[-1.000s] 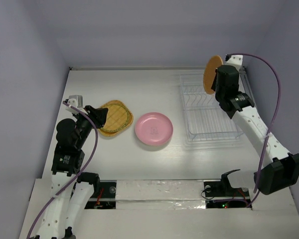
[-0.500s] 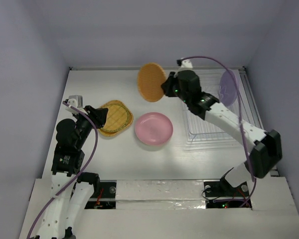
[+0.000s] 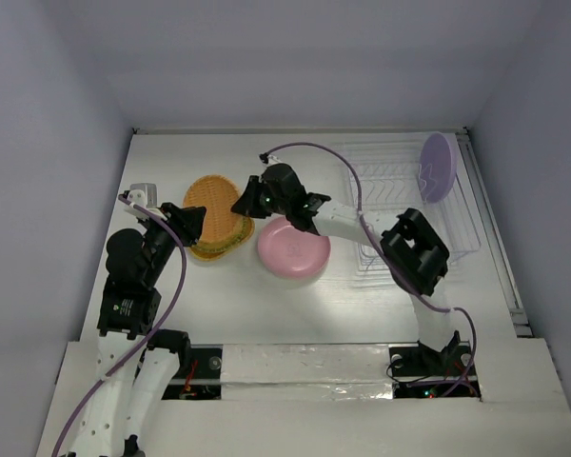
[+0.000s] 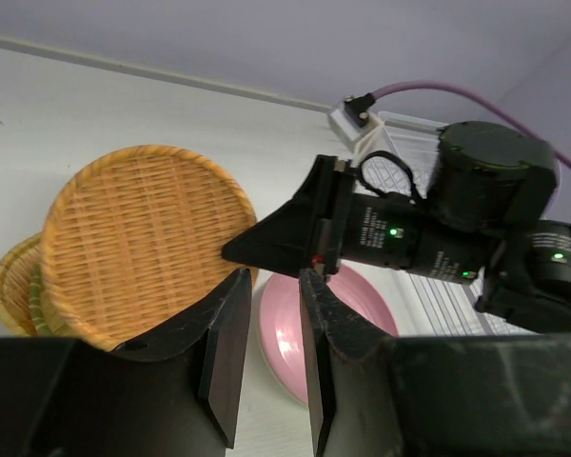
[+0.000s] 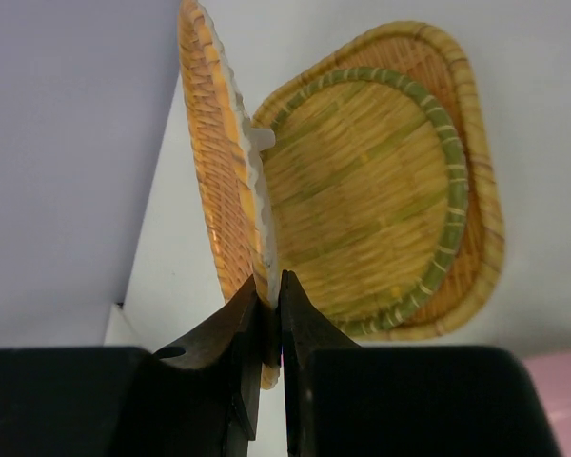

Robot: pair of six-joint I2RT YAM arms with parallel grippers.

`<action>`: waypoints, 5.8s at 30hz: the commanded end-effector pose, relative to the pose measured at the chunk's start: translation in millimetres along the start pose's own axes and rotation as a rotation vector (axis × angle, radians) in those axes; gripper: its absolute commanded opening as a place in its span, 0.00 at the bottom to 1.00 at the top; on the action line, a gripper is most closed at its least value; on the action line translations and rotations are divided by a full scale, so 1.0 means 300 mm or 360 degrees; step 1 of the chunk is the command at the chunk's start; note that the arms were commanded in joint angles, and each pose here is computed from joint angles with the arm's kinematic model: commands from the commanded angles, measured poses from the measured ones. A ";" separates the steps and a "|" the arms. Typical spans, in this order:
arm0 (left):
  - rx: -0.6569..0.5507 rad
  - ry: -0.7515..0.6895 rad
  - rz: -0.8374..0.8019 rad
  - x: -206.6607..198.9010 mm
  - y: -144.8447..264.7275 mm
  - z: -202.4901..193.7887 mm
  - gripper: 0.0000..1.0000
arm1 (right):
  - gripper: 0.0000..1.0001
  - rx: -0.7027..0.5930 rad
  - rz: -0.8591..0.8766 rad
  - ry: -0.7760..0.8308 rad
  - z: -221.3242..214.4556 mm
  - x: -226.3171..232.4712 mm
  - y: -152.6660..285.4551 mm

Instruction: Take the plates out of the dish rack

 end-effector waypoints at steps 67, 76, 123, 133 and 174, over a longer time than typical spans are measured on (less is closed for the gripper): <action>-0.0150 -0.0052 -0.0246 -0.126 0.080 0.065 0.25 | 0.48 -0.0873 -0.2421 0.0113 0.644 -0.857 1.172; -0.0147 -0.0060 -0.0294 -0.148 0.098 0.064 0.25 | 0.39 -0.0736 -0.2612 0.0142 0.674 -0.931 1.151; -0.0103 -0.0054 -0.0245 -0.134 0.064 0.044 0.28 | 0.00 -0.1028 -0.1545 0.0531 0.685 -0.198 1.165; -0.0122 -0.0062 -0.0139 -0.110 0.060 0.048 0.45 | 0.00 -0.0401 -0.0440 0.0510 0.284 -0.087 0.769; -0.0132 -0.0057 -0.0028 -0.063 0.038 0.053 0.54 | 0.52 0.0219 -0.0679 0.0528 -0.009 -0.350 0.646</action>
Point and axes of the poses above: each gripper's point midway between its finger pads, its own y axis back along the fingers, its own x axis along the line the jaws close on, z = x × y, the point moved 7 cm from there along y, back along the fingers, and after that the axes turned 3 degrees about -y, right-handed, at the moved point
